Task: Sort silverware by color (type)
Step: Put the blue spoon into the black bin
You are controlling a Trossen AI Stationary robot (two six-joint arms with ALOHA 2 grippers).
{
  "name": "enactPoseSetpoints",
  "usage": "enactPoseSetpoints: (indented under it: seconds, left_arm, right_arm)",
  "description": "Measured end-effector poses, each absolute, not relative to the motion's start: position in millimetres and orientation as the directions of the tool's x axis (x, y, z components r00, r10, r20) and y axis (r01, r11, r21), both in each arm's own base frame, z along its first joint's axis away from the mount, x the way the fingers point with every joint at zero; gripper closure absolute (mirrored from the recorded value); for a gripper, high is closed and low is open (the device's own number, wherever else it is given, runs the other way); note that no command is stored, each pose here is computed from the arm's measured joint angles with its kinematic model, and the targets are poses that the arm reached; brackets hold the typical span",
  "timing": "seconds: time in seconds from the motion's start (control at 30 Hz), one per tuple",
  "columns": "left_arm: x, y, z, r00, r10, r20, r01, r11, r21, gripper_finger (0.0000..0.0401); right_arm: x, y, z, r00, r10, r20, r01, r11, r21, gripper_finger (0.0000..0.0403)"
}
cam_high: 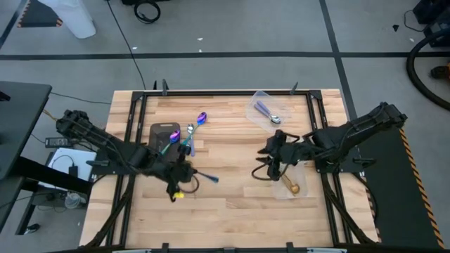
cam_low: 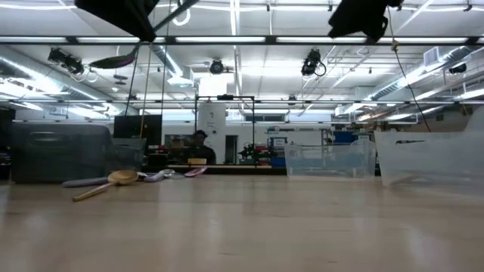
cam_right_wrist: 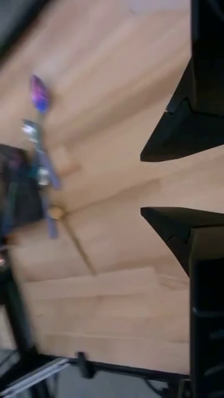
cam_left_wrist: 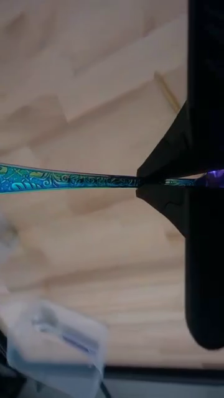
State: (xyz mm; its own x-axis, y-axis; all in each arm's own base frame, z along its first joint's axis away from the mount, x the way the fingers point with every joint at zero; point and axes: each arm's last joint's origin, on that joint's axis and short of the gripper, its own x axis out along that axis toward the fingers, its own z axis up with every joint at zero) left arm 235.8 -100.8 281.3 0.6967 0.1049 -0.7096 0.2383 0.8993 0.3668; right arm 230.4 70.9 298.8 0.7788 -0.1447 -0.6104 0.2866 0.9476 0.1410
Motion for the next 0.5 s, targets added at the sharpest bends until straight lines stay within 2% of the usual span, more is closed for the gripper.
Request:
enactPoseSetpoints:
  seconds: [0.2, 0.5]
  left_arm:
    - [241.2, -79.8, 286.7, 0.707, 0.155, -0.69, 0.165, 0.913, 0.374, 0.0384]
    - [247.0, -47.5, 284.0, 0.654, 0.249, -0.714, 0.053, 0.927, 0.371, 0.0383]
  right_arm:
    - [213.9, 60.2, 323.2, 0.846, -0.212, -0.489, 0.288, 0.954, 0.084, 0.0266]
    - [201.0, 51.1, 335.9, 0.841, -0.372, -0.394, 0.398, 0.917, -0.016, 0.0266]
